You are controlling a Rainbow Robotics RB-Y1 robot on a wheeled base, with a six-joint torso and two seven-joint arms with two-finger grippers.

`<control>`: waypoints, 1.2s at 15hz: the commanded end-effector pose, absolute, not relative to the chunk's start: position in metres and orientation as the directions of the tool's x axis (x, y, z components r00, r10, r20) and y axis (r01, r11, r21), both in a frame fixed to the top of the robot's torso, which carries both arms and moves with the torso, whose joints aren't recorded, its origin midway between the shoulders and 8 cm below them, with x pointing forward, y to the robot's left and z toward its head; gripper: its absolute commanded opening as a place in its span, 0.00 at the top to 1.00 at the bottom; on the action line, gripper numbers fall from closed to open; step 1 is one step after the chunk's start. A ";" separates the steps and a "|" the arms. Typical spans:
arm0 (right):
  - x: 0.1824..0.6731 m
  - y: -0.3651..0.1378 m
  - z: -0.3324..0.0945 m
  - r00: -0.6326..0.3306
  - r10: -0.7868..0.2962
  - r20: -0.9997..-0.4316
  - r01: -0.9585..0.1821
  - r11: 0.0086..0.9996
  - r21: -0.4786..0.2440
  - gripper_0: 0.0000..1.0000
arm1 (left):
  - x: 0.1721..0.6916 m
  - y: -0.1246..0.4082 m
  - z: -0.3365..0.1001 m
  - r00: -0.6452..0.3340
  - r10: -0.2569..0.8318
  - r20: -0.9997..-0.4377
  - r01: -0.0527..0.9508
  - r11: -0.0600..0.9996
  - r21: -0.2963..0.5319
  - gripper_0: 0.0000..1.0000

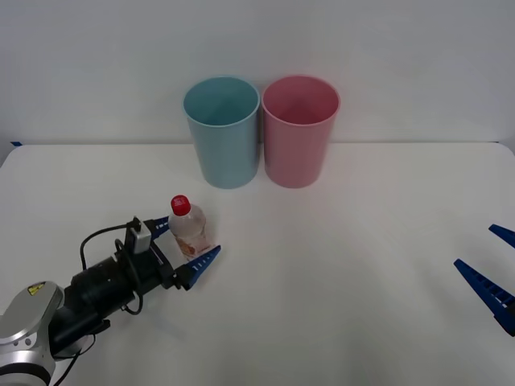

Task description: Grasp the object on the table and drop it into the matching bin: aluminum can to the light blue bin, PET bottle to the pink bin.

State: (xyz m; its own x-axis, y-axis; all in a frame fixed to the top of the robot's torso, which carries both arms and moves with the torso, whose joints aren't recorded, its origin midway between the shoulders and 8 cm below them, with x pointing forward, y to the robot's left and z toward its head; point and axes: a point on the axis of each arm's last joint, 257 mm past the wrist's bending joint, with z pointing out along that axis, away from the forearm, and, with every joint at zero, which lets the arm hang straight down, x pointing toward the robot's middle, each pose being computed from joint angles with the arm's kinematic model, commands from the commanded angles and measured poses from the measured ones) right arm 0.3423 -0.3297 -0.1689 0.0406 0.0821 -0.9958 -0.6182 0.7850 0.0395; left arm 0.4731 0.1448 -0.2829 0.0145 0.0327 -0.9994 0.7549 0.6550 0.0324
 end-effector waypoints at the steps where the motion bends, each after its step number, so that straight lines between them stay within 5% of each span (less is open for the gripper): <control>1: 0.342 -0.330 -0.169 0.041 0.082 -0.996 -0.618 0.785 0.039 0.00 | 0.473 0.140 -0.284 0.016 0.028 -0.999 0.754 0.656 0.030 0.00; 3: 0.342 -0.330 -0.169 0.041 0.082 -0.996 -0.618 0.785 0.039 0.00 | 0.473 0.141 -0.284 0.015 0.031 -0.999 0.753 0.657 0.032 0.00; 5: 0.342 -0.330 -0.169 0.041 0.082 -0.996 -0.618 0.785 0.039 0.00 | 0.474 0.141 -0.283 0.017 0.030 -0.999 0.753 0.657 0.032 0.75; 6: 0.342 -0.330 -0.169 0.041 0.082 -0.996 -0.618 0.785 0.039 0.00 | 0.473 0.141 -0.284 0.017 0.033 -0.999 0.753 0.657 0.035 0.97; 18: 0.342 -0.330 -0.169 0.041 0.082 -0.996 -0.618 0.785 0.039 0.00 | 0.471 0.149 -0.274 0.021 0.013 -1.000 0.762 0.647 0.024 1.00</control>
